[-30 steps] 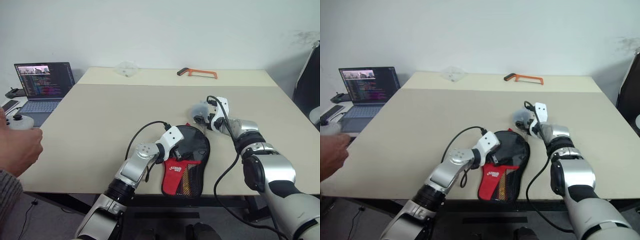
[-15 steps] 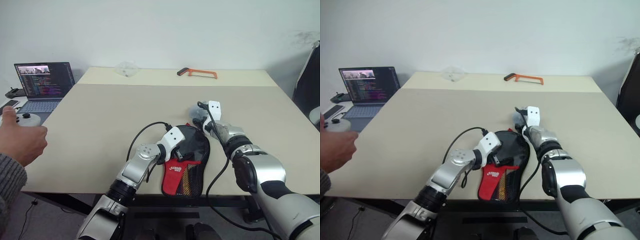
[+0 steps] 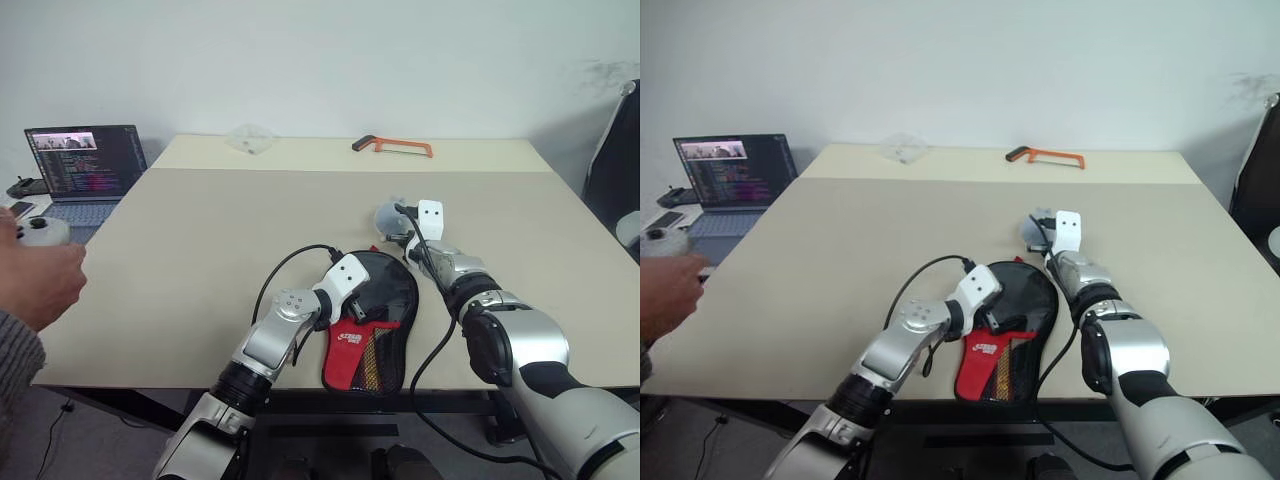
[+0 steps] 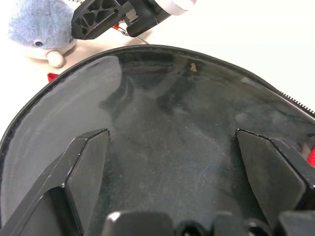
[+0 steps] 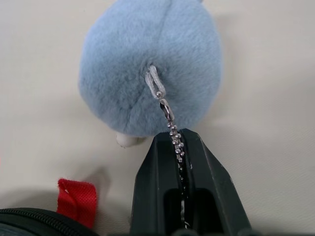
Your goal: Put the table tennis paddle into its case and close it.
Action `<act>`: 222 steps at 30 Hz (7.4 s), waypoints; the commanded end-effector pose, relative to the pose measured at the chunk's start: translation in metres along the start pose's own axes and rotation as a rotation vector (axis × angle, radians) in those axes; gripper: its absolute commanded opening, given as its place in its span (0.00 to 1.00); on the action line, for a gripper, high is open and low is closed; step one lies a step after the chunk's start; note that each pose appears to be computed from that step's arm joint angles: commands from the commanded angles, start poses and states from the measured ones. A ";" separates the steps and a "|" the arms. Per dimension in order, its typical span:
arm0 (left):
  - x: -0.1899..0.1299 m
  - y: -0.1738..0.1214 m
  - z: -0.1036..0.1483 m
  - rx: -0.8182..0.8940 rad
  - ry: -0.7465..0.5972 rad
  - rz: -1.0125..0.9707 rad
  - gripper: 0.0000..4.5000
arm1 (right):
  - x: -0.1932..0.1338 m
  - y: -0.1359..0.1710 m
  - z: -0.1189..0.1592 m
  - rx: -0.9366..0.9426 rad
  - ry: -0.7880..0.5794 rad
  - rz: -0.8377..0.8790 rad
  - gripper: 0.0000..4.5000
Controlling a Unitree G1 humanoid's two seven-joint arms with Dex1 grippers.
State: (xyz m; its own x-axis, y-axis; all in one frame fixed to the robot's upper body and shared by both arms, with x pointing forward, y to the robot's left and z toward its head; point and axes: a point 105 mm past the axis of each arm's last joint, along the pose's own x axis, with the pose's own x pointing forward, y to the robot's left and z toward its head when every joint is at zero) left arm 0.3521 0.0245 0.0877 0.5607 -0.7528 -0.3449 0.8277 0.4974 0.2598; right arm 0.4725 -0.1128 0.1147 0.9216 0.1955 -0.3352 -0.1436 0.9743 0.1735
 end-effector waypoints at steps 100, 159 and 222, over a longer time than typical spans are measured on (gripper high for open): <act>-0.137 0.025 -0.008 -0.126 0.075 -0.216 1.00 | -0.096 -0.030 -0.017 -0.596 0.314 0.474 0.76; -0.075 0.025 0.010 -0.055 0.015 -0.216 1.00 | -0.054 0.093 0.058 -0.887 -0.085 0.711 0.99; -0.016 -0.003 -0.088 -0.149 0.225 -0.230 1.00 | -0.169 -0.063 -0.005 -0.957 0.407 0.623 0.04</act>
State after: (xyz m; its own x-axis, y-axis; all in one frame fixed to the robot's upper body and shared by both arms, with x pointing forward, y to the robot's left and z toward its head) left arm 0.3527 0.0459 0.0675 0.3485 -0.8463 -0.4029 0.9360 0.3368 0.1021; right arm 0.3351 -0.2072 0.1466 0.4714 0.5127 -0.7176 -0.8623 0.4387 -0.2530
